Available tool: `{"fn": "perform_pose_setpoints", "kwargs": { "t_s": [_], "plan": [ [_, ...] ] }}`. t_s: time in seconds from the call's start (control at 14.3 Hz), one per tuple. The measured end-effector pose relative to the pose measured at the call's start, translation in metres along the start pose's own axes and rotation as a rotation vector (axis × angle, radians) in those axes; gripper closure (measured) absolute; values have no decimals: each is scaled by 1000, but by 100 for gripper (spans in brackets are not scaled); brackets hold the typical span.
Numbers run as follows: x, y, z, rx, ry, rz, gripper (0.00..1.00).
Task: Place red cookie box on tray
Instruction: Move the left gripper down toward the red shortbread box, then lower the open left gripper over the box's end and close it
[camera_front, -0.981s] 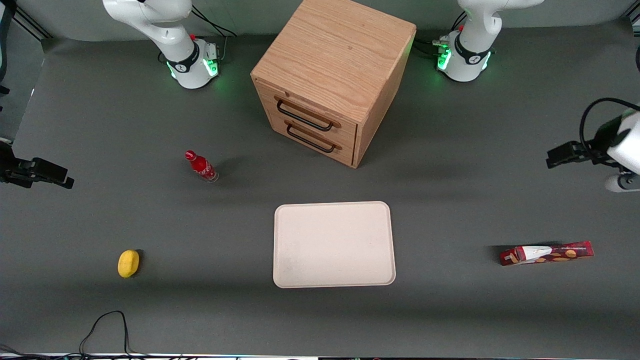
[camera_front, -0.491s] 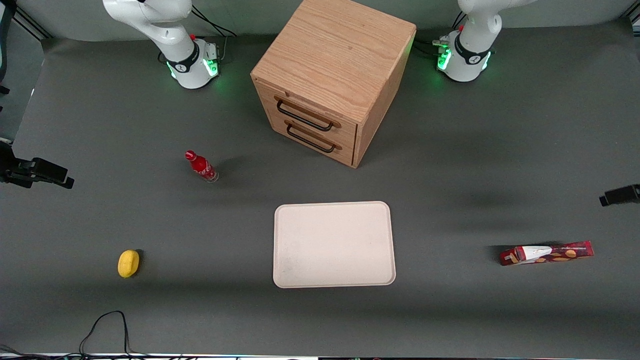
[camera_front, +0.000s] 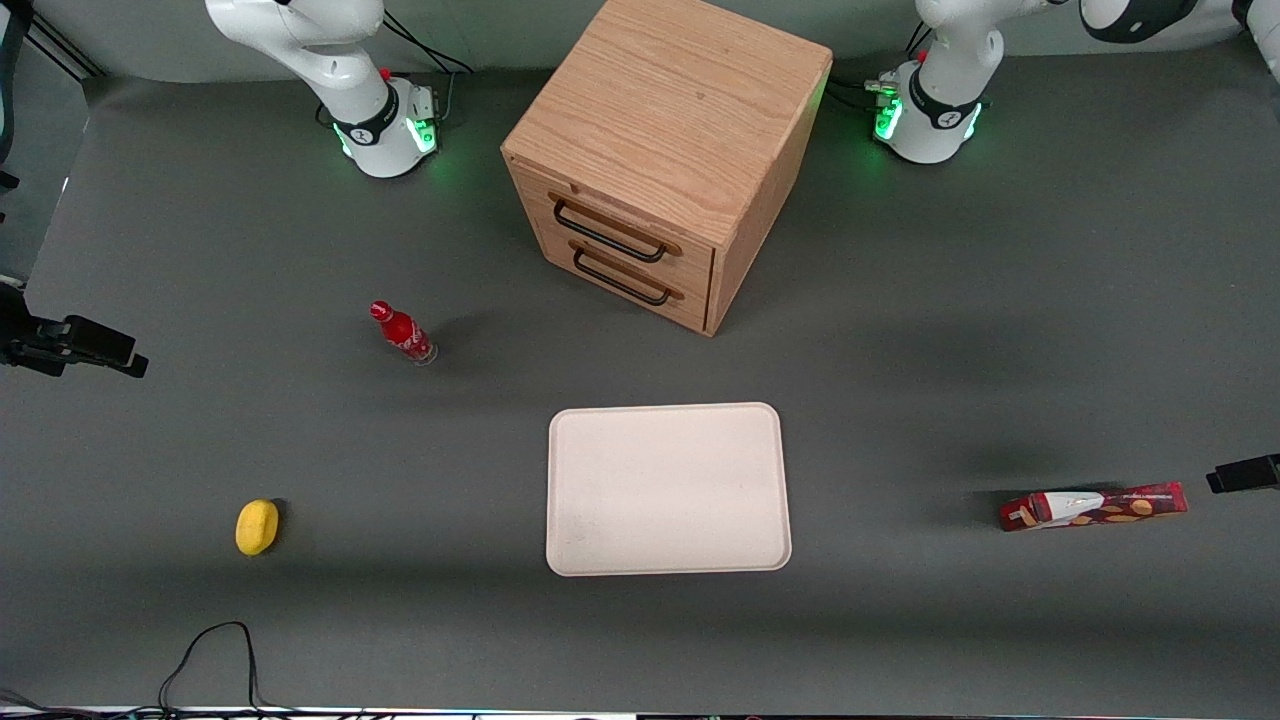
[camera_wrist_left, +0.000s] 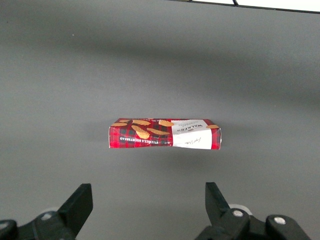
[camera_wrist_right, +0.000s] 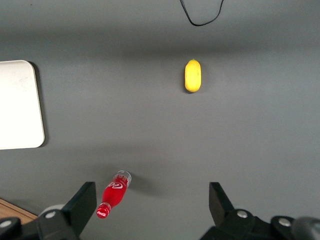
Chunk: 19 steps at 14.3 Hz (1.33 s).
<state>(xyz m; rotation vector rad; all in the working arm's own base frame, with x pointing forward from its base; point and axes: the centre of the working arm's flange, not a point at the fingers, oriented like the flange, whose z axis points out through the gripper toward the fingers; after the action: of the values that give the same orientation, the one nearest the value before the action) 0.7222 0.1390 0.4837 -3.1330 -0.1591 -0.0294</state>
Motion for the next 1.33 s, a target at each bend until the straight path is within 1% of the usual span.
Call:
{"fn": "perform_pose_setpoints", "kwargs": {
  "t_s": [0.07, 0.14, 0.42, 0.49, 0.63, 0.77, 0.84, 0.91, 0.98, 1.12, 1.33],
  "plan": [
    [1, 0, 1, 0, 0, -20, 0],
    [2, 0, 1, 1, 1, -77, 0],
    [1, 2, 1, -1, -3, -452, 0],
    [0, 2, 2, 1, -12, -572, 0],
    [-2, 0, 7, 13, -37, -855, 0],
    [-4, -5, 14, 27, -52, -1130, 0],
    [-5, -7, 18, 35, -58, -1255, 0],
    [-5, -9, 22, 43, -64, -1351, 0],
    [-6, -9, 28, 52, -72, -1416, 0],
    [-6, -8, 44, 61, -80, -1473, 0],
    [-5, -8, 85, 52, -66, -1499, 0]
  ]
}}
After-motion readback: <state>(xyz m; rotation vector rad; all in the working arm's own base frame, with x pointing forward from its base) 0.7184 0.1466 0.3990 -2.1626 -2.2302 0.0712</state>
